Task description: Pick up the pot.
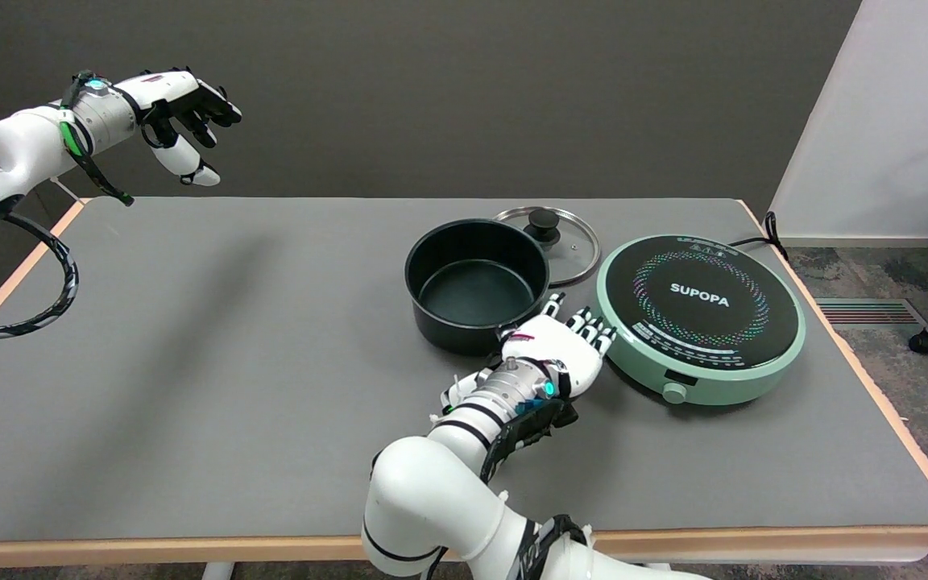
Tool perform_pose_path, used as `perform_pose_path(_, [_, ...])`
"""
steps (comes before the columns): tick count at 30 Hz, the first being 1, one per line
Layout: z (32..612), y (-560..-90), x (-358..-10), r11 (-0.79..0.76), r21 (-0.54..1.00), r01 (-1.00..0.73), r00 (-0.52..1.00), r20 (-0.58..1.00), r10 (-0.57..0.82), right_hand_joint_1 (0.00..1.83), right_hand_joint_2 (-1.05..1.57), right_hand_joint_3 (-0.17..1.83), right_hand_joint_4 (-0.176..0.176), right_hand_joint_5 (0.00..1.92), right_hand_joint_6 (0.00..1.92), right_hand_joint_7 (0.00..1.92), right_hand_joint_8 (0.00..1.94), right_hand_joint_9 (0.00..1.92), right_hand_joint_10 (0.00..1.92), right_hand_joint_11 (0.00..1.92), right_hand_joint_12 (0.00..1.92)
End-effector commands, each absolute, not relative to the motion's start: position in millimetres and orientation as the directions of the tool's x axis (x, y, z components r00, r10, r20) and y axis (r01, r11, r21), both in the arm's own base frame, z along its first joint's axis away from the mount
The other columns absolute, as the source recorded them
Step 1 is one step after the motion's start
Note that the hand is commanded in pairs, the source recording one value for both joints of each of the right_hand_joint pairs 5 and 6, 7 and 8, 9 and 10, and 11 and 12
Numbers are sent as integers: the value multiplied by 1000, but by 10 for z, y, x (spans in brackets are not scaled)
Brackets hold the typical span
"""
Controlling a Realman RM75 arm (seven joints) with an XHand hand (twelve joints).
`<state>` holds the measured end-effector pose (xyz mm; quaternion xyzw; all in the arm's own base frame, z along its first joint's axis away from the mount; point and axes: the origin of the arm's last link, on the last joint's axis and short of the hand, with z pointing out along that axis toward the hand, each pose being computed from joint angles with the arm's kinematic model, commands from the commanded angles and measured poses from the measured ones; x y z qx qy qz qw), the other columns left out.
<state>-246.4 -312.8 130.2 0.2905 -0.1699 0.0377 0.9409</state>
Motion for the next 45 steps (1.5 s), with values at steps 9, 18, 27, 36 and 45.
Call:
perform_pose_path(9, [1246,-3083,-2480,834,528,-159,936,351,-43,1131,-267,1197,176,157,157,157,157,157,157,157,157])
perform_pose_path(18, [1256,-3062,-2495,838,516,-179,929,369,-29,1137,-206,1205,176,233,233,233,233,233,233,233,233])
perform_pose_path(27, [1256,-3051,-2501,837,512,-192,926,377,-18,1157,-137,1173,176,239,239,239,239,239,239,239,239])
perform_pose_path(36, [1269,-3072,-2485,834,511,-209,926,377,1,1163,-152,1188,176,443,443,443,443,443,443,443,443])
perform_pose_path(45, [1283,-3085,-2445,830,512,-219,927,375,13,1180,-146,1224,45,870,870,870,870,870,870,870,870])
